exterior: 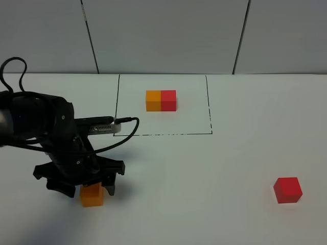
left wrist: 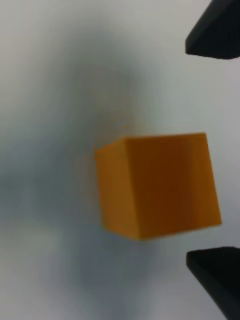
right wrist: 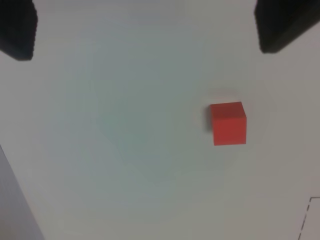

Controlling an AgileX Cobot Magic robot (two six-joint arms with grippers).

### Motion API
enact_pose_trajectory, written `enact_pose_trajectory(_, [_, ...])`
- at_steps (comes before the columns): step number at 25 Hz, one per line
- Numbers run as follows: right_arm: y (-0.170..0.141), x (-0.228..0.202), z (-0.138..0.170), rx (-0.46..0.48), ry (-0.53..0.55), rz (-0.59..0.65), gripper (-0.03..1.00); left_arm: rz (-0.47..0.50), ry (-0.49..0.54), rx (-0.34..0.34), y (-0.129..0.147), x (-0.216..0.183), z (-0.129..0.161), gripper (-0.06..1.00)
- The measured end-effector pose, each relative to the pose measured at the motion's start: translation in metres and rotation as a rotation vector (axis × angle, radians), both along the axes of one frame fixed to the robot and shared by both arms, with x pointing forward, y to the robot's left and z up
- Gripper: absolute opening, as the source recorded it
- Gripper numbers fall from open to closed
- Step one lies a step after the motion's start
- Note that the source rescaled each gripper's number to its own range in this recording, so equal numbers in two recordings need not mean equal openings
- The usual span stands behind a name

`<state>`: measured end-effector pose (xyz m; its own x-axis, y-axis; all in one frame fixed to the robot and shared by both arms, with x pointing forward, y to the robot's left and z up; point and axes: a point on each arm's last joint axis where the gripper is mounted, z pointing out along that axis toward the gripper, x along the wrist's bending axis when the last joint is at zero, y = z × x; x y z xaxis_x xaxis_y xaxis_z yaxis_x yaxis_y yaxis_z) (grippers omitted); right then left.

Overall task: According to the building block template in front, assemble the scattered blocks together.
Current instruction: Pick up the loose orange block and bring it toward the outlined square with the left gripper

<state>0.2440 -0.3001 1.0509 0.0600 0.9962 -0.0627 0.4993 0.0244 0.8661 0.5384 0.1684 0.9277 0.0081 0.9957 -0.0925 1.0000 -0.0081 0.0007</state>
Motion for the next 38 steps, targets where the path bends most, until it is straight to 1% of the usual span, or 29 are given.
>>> enact_pose_trajectory(4, [0.0,0.0,0.0,0.0,0.0,0.0,0.75,-0.006,0.031,0.012,-0.003,0.0,-0.011,0.75])
enact_pose_trajectory(7, [0.0,0.0,0.0,0.0,0.0,0.0,0.75,-0.006,0.035,0.018,-0.002,0.0,-0.013,0.75])
enact_pose_trajectory(13, [0.0,0.0,0.0,0.0,0.0,0.0,0.75,0.017,0.009,0.012,-0.003,0.003,-0.013,0.74])
enact_pose_trajectory(17, [0.0,0.0,0.0,0.0,0.0,0.0,0.75,0.012,-0.001,0.032,-0.001,0.004,-0.014,0.73])
enact_pose_trajectory(23, [0.0,0.0,0.0,0.0,0.0,0.0,0.75,0.012,0.026,0.052,-0.001,0.004,-0.025,0.72])
enact_pose_trajectory(30, [0.0,0.0,0.0,0.0,0.0,0.0,0.75,0.013,0.029,0.054,-0.001,0.006,-0.033,0.72])
enact_pose_trajectory(34, [0.0,0.0,0.0,0.0,0.0,0.0,0.75,0.011,0.054,0.067,-0.001,0.006,-0.043,0.72])
enact_pose_trajectory(38, [0.0,0.0,0.0,0.0,0.0,0.0,0.75,0.012,0.061,0.071,-0.002,0.008,-0.045,0.72])
